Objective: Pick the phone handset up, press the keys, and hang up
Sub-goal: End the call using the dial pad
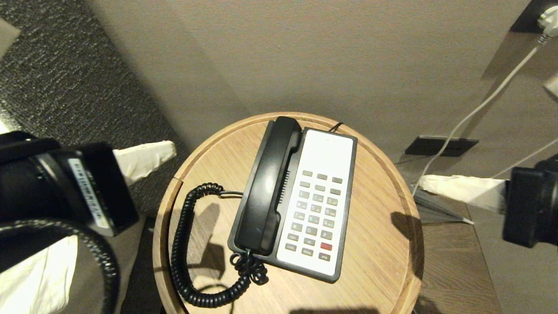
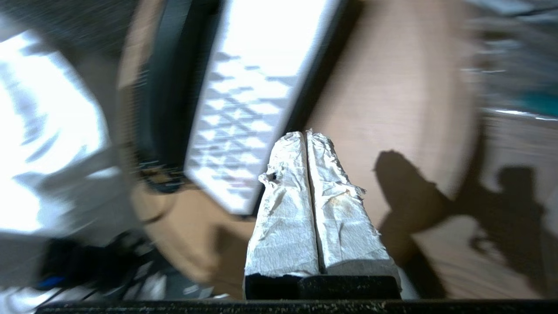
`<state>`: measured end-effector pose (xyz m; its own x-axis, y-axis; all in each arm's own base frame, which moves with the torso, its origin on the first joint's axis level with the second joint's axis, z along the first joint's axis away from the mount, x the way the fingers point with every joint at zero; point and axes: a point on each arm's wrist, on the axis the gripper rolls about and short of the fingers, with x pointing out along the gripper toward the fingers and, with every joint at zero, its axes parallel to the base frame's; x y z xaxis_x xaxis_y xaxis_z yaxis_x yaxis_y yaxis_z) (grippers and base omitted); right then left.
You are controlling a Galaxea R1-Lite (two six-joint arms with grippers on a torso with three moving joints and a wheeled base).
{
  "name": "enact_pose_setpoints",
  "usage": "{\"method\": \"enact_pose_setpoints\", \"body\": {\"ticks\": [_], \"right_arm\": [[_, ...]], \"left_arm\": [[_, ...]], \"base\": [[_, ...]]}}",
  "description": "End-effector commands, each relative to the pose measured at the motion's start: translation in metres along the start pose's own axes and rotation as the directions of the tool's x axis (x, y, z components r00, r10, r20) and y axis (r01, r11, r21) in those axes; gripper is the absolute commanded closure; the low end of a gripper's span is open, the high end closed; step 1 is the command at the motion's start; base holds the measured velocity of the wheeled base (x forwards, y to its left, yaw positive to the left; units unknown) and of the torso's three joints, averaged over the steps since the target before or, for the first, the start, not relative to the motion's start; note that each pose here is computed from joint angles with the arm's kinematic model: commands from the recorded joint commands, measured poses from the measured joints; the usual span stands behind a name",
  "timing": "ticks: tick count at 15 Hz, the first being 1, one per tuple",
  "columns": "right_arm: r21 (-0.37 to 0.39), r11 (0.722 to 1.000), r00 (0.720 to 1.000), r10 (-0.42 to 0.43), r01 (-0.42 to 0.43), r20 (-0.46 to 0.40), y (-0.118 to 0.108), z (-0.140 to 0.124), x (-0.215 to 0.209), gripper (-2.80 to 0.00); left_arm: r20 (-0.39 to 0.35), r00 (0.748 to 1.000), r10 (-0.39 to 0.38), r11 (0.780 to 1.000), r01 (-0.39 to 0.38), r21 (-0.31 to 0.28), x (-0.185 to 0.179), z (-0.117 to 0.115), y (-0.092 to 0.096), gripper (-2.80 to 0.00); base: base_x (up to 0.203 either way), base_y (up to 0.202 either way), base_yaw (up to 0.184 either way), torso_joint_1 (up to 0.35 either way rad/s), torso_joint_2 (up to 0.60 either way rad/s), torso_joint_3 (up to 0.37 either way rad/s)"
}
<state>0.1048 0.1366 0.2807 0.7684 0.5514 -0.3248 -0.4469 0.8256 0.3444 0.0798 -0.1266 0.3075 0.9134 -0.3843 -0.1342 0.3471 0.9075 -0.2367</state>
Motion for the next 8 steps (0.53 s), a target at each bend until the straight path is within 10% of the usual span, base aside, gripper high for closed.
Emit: {"method": "enact_pose_setpoints", "body": {"ticks": [1, 8], "right_arm": [[0.001, 0.998, 0.993, 0.070, -0.070, -0.100, 0.037, -0.010, 0.032, 0.00], [-0.001, 0.997, 0.970, 0.080, -0.082, -0.228, 0.062, -0.039, 0.055, 0.00]], "left_arm": [[0.049, 0.999, -0.002, 0.999, 0.004, -0.045, -0.018, 0.008, 0.016, 0.00], [0.066, 0.998, -0.002, 0.998, 0.006, -0.059, -0.032, 0.003, 0.030, 0.00]], "base": [[0.000, 0.000, 0.000, 0.000, 0.00, 0.000], [0.000, 0.000, 0.000, 0.000, 0.00, 0.000]]}}
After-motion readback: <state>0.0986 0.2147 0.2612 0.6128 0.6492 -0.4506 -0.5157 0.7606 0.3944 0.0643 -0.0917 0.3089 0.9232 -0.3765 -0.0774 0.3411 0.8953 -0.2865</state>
